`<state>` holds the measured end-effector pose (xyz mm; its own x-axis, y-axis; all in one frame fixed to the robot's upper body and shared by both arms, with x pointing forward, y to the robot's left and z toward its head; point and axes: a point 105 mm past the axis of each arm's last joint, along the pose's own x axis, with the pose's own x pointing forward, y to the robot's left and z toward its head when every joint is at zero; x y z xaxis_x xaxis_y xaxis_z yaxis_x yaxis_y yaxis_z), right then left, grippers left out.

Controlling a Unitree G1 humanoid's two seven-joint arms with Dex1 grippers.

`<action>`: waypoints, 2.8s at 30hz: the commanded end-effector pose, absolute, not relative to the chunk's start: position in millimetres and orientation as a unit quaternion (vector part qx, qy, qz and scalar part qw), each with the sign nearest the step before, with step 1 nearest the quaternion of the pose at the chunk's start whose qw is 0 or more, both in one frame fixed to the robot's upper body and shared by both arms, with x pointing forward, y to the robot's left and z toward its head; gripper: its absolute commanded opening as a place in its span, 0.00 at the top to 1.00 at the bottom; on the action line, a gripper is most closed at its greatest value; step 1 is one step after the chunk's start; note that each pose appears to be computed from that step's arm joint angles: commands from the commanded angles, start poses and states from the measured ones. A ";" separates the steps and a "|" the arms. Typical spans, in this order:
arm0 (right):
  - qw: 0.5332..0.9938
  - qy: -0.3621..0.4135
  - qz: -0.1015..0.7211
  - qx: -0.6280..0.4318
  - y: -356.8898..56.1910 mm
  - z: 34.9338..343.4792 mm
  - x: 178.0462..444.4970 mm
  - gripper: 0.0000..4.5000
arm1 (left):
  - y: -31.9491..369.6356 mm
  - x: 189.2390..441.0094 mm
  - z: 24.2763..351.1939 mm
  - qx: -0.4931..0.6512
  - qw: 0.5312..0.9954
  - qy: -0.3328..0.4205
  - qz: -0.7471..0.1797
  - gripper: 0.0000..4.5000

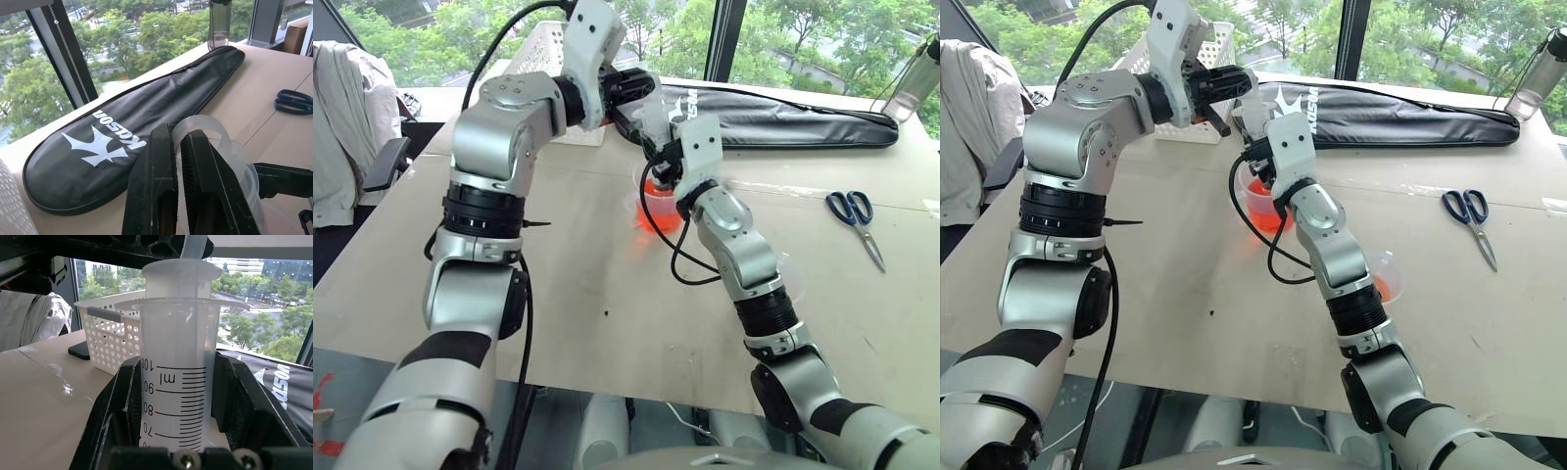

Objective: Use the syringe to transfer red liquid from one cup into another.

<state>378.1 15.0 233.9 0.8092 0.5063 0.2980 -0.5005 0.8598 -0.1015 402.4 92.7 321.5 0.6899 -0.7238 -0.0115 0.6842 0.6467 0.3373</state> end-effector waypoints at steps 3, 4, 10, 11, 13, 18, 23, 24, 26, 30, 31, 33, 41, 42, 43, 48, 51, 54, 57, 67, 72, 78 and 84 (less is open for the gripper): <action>0.943 -0.167 0.287 -0.010 25.5 237.6 368.9 0.65 | 98.9 395.5 366.5 0.180 0.906 -0.137 -0.359 1.00; 0.943 -0.167 0.287 -0.010 25.6 237.6 368.9 0.65 | 98.7 395.6 366.8 0.180 0.906 -0.137 -0.359 1.00; 0.943 -0.164 0.289 -0.010 26.4 236.5 368.6 0.65 | 97.8 396.1 367.2 0.180 0.905 -0.139 -0.361 1.00; 0.943 -0.164 0.289 -0.010 26.4 236.5 368.6 0.65 | 97.6 396.1 367.3 0.180 0.904 -0.139 -0.361 1.00; 0.943 -0.164 0.289 -0.010 26.5 236.4 368.6 0.65 | 97.5 396.2 367.4 0.180 0.904 -0.139 -0.361 1.00; 0.942 -0.178 0.285 0.002 24.4 244.6 368.2 0.65 | 95.2 392.0 361.9 0.174 0.898 -0.132 -0.381 1.00; 0.932 -0.222 0.284 0.047 17.5 279.0 364.6 0.65 | 97.4 381.9 352.3 0.109 0.893 -0.104 -0.425 0.67; 0.931 -0.224 0.284 0.051 16.3 282.3 364.7 0.65 | 100.2 380.1 354.2 0.089 0.893 -0.103 -0.429 0.56; 0.930 -0.226 0.285 0.056 14.6 286.3 364.9 0.65 | 105.6 374.8 357.5 0.047 0.889 -0.098 -0.445 0.35; 0.929 -0.225 0.286 0.068 11.1 291.3 365.0 0.66 | 130.4 363.4 352.4 0.033 0.888 -0.086 -0.451 0.24; 0.929 -0.223 0.287 0.069 10.6 290.9 364.9 0.66 | 137.1 359.8 350.6 0.019 0.888 -0.081 -0.453 0.24; 0.930 -0.218 0.289 0.071 9.9 289.8 364.7 0.66 | 145.6 354.4 346.3 -0.003 0.887 -0.070 -0.456 0.24; 0.931 -0.203 0.297 0.066 10.6 280.5 364.9 0.66 | 134.0 350.9 306.2 -0.025 0.882 -0.017 -0.470 0.24; 0.931 -0.202 0.298 0.068 10.9 280.1 364.9 0.66 | 129.7 350.9 302.7 -0.029 0.880 -0.014 -0.474 0.24; 0.930 -0.201 0.299 0.069 11.1 280.0 364.9 0.66 | 126.8 350.8 298.6 -0.030 0.878 -0.010 -0.478 0.24; 0.931 -0.202 0.297 0.067 8.0 282.6 364.8 0.66 | 120.3 348.9 276.8 -0.010 0.877 0.008 -0.481 0.24; 0.931 -0.202 0.297 0.071 7.7 283.9 364.2 0.66 | 116.8 348.6 264.3 0.018 0.876 0.014 -0.483 0.24; 0.930 -0.202 0.300 0.072 8.4 285.8 362.2 0.66 | 112.5 353.2 260.2 0.031 0.878 0.007 -0.477 0.24; 0.928 -0.201 0.304 0.072 10.0 286.9 360.4 0.66 | 109.8 358.3 257.9 0.054 0.882 -0.004 -0.468 0.24; 0.926 -0.197 0.315 0.068 11.8 286.4 357.3 0.66 | 105.0 369.1 266.4 0.049 0.887 -0.035 -0.458 0.24; 0.925 -0.197 0.318 0.067 13.4 286.6 356.5 0.66 | 102.1 370.3 266.4 0.043 0.887 -0.041 -0.459 0.24; 0.928 -0.195 0.313 0.058 10.7 283.9 359.1 0.66 | 131.7 354.2 272.7 -0.024 0.866 -0.002 -0.499 0.24; 0.928 -0.200 0.310 0.047 10.1 284.2 361.9 0.66 | 153.2 346.9 285.9 -0.065 0.857 0.019 -0.510 0.24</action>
<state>369.9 6.8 266.7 0.7667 0.5465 0.3368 -0.5773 0.8165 -0.0107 349.0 153.7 266.5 0.4920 -0.8705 -0.0121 0.8593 0.4878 -0.1538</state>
